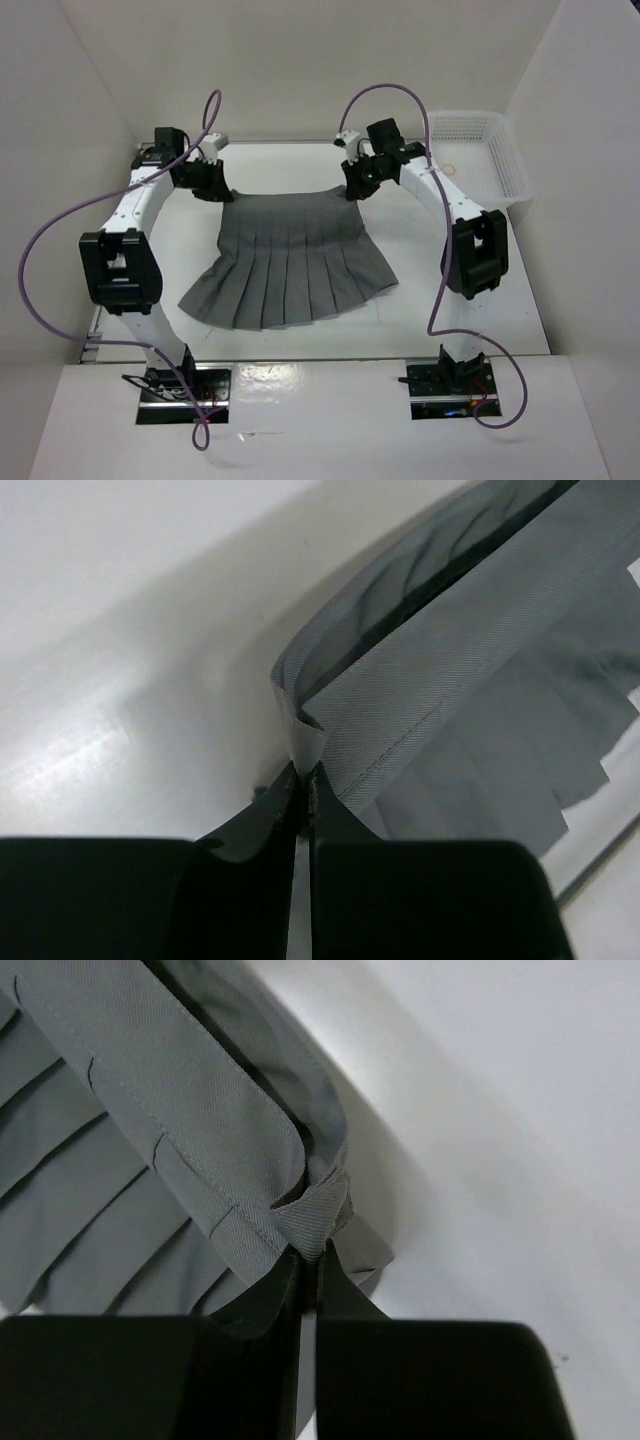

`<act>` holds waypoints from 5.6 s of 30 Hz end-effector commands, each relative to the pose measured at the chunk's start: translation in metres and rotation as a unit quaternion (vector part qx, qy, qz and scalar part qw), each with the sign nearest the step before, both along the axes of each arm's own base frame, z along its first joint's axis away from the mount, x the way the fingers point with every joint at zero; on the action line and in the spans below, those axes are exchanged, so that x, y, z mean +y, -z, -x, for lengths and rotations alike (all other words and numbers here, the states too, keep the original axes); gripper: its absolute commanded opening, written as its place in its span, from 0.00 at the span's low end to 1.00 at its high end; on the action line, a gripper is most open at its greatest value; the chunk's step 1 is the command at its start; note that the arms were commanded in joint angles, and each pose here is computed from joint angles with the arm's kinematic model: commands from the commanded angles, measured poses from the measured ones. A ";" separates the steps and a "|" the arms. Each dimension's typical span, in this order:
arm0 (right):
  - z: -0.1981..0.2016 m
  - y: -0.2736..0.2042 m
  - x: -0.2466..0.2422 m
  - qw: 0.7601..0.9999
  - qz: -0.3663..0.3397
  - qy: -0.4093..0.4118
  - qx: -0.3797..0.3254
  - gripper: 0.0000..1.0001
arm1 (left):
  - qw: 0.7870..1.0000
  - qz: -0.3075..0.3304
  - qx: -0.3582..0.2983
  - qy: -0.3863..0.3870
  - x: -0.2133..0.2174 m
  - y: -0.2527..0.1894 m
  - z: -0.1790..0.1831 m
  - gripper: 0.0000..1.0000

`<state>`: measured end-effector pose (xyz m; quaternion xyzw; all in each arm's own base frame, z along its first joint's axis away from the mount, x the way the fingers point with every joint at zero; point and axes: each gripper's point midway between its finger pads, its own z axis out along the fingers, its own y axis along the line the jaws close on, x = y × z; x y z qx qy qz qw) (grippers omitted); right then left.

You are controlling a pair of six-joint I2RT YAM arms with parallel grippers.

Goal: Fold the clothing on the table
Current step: Flatten the skirt out, then fold the skirt

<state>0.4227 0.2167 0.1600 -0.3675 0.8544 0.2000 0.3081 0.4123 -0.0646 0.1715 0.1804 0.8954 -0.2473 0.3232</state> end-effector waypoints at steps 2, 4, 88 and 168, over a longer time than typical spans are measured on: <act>-0.065 -0.018 -0.024 0.996 0.018 0.054 -0.073 0.00 | 0.997 -0.034 -0.071 -0.022 0.013 -0.019 -0.060 0.10; -0.079 -0.025 -0.024 0.994 0.024 0.063 -0.086 0.00 | 0.996 -0.040 -0.078 -0.026 0.016 -0.019 -0.078 0.10; 0.052 0.150 0.059 0.982 0.170 0.075 0.034 0.99 | 0.969 -0.133 -0.010 -0.206 0.076 0.025 0.070 1.00; -0.081 0.070 -0.039 0.994 0.000 0.086 0.062 0.79 | 0.993 -0.105 0.052 0.009 -0.005 0.117 -0.093 0.07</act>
